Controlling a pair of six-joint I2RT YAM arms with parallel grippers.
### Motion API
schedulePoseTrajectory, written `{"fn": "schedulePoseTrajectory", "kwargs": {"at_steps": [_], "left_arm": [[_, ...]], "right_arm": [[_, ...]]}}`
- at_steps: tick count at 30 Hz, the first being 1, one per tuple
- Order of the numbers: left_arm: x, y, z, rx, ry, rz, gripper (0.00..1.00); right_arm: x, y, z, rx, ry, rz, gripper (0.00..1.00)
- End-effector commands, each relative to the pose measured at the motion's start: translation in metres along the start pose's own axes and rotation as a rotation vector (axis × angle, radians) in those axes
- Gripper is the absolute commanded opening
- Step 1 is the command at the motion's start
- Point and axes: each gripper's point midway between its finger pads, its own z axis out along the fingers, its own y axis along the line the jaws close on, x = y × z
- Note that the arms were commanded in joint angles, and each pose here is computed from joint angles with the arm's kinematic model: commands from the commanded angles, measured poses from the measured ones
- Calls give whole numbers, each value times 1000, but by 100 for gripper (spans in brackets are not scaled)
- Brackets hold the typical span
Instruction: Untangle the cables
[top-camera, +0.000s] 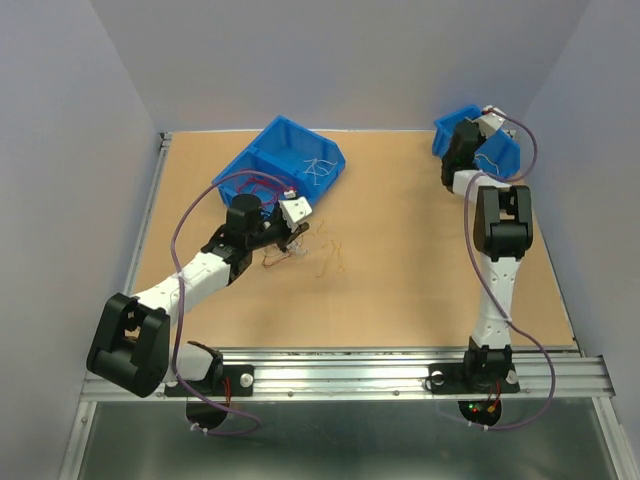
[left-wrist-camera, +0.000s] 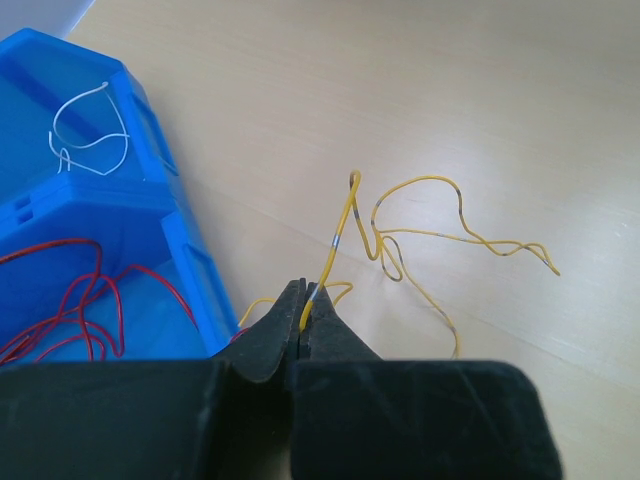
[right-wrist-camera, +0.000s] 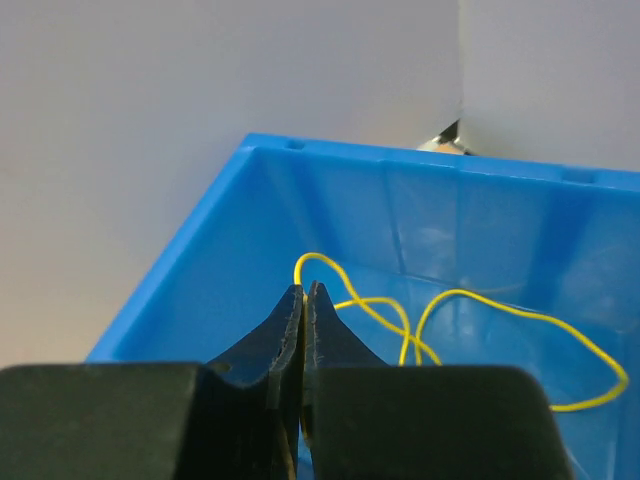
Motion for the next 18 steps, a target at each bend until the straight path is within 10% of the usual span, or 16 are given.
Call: {"fn": "schedulePoseTrajectory", "kwargs": {"at_steps": [1,18], "left_arm": [[-26,8,2,-9,-56,47,0],[-25,5,5,2,-48,48,0]], "right_arm": [[-18,3,21,-80,185,296,1],[51,18,6,-433,616,225,9]]}}
